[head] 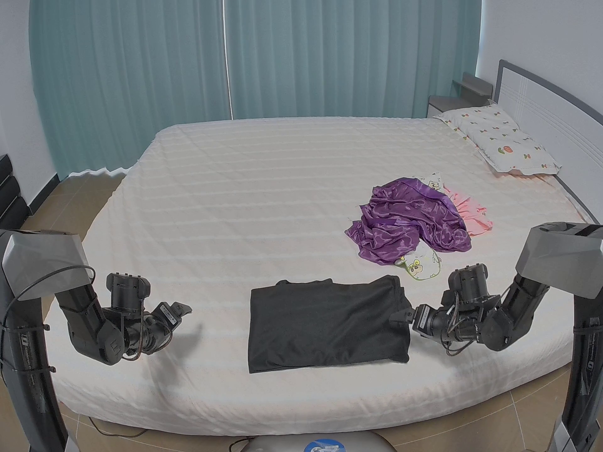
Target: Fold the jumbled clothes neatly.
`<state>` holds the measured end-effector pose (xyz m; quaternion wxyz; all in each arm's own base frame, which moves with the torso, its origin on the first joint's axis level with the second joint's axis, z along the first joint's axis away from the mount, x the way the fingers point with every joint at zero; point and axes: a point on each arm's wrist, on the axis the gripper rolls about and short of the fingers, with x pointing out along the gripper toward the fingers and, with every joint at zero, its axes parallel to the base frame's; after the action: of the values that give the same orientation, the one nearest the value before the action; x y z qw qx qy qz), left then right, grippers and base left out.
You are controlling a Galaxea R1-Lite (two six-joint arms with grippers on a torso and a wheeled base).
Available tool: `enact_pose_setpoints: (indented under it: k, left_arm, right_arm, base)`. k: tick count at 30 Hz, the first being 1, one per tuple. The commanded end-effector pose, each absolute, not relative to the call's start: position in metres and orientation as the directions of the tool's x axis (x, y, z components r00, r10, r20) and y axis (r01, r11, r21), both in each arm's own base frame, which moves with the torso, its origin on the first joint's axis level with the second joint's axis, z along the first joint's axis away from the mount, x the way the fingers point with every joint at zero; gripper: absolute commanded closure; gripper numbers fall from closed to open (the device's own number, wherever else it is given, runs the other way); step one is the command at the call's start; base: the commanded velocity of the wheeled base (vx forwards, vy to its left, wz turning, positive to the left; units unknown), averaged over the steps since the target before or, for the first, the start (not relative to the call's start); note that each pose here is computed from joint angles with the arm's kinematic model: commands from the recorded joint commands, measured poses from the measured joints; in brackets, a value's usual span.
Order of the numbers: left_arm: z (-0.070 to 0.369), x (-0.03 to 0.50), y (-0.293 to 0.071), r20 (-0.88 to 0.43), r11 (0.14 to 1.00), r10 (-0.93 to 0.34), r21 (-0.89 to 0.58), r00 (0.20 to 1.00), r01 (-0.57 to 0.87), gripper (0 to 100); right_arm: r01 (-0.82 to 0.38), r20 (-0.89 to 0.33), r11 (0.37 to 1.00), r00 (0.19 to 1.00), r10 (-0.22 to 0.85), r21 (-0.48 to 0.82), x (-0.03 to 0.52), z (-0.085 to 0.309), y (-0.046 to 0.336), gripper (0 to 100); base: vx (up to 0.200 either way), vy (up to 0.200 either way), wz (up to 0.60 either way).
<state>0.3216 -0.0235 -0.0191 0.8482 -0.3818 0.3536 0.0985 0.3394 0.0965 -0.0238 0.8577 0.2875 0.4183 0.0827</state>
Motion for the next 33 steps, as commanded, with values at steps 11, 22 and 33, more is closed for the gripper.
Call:
enact_pose_setpoints:
  k: [11, 22, 33]
  left_arm:
    - [-0.019, 0.322, -0.023, -0.674, 0.688, -0.103, -0.58, 0.731, -0.437, 0]
    - [-0.019, 0.323, -0.023, -0.673, 0.688, -0.103, -0.58, 0.733, -0.437, 0]
    - [-0.019, 0.323, -0.023, -0.673, 0.688, -0.103, -0.58, 0.733, -0.437, 0]
  right_arm:
    - [-0.042, -0.679, 0.836, 0.562, 0.473, 0.548, 0.299, -0.03, 0.106, 100]
    - [-0.051, -0.709, 0.869, 0.557, 0.433, 0.491, 0.296, -0.039, 0.103, 100]
    - [-0.043, -0.713, 0.872, 0.558, 0.425, 0.487, 0.289, -0.038, 0.097, 100]
  base:
    - [0.0, 0.0, 0.0]
    - [0.0, 0.0, 0.0]
    - [0.0, 0.0, 0.0]
